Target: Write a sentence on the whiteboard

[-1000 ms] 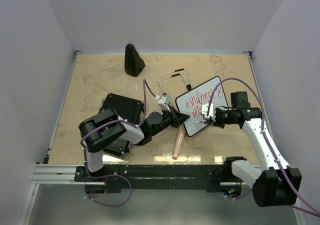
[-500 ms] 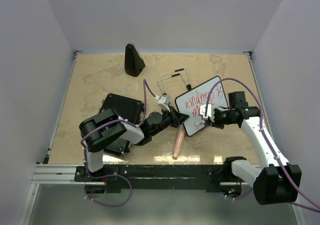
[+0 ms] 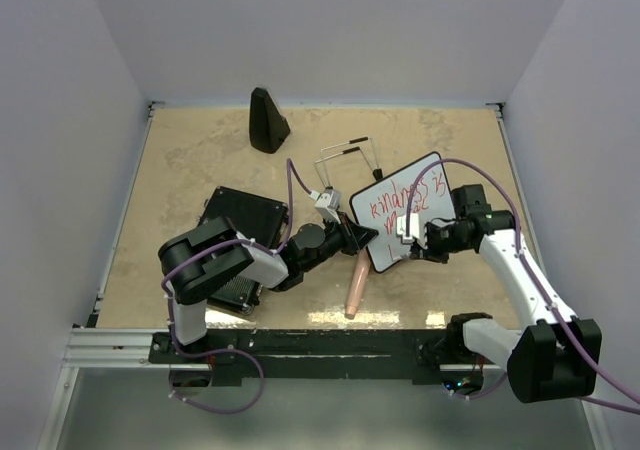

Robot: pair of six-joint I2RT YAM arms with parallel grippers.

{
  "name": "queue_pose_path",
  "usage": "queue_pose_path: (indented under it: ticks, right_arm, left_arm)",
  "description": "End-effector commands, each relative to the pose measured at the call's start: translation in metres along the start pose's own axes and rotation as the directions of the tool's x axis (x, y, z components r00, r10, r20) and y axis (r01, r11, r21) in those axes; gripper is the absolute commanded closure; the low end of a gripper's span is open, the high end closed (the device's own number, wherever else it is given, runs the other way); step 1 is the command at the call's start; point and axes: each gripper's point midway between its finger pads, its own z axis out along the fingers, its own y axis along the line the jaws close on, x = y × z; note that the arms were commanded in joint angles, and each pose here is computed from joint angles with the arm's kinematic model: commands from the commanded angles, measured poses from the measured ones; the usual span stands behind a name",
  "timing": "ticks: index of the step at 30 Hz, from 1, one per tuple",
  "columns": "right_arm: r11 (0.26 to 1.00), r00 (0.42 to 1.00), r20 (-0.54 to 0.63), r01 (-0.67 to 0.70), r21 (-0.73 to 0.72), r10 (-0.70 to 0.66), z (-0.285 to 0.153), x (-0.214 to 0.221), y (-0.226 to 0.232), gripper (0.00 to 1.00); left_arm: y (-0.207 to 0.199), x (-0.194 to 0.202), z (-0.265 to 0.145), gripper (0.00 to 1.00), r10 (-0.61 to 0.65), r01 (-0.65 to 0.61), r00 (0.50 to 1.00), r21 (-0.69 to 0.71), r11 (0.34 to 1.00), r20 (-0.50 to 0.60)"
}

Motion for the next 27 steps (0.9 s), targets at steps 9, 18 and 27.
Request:
queue_pose_path:
  ticks: [9,18,27]
  right_arm:
    - [0.985,0.996,0.094,-0.010,0.170,-0.006,-0.014,-0.033,-0.039,1.00]
    - [0.975,0.996,0.084,-0.036,0.219,0.018,-0.017,-0.031,-0.049,1.00]
    - [0.967,0.998,0.014,-0.069,0.245,0.068,-0.017,-0.014,-0.053,1.00]
  left_arm:
    - [-0.041,-0.026,0.001,1.00,-0.028,0.015,0.996,0.140,0.990,0.089]
    - [-0.041,-0.027,0.000,1.00,-0.026,0.013,0.996,0.139,0.990,0.091]
    - [-0.040,-0.027,-0.001,1.00,-0.023,0.010,0.995,0.138,0.990,0.092]
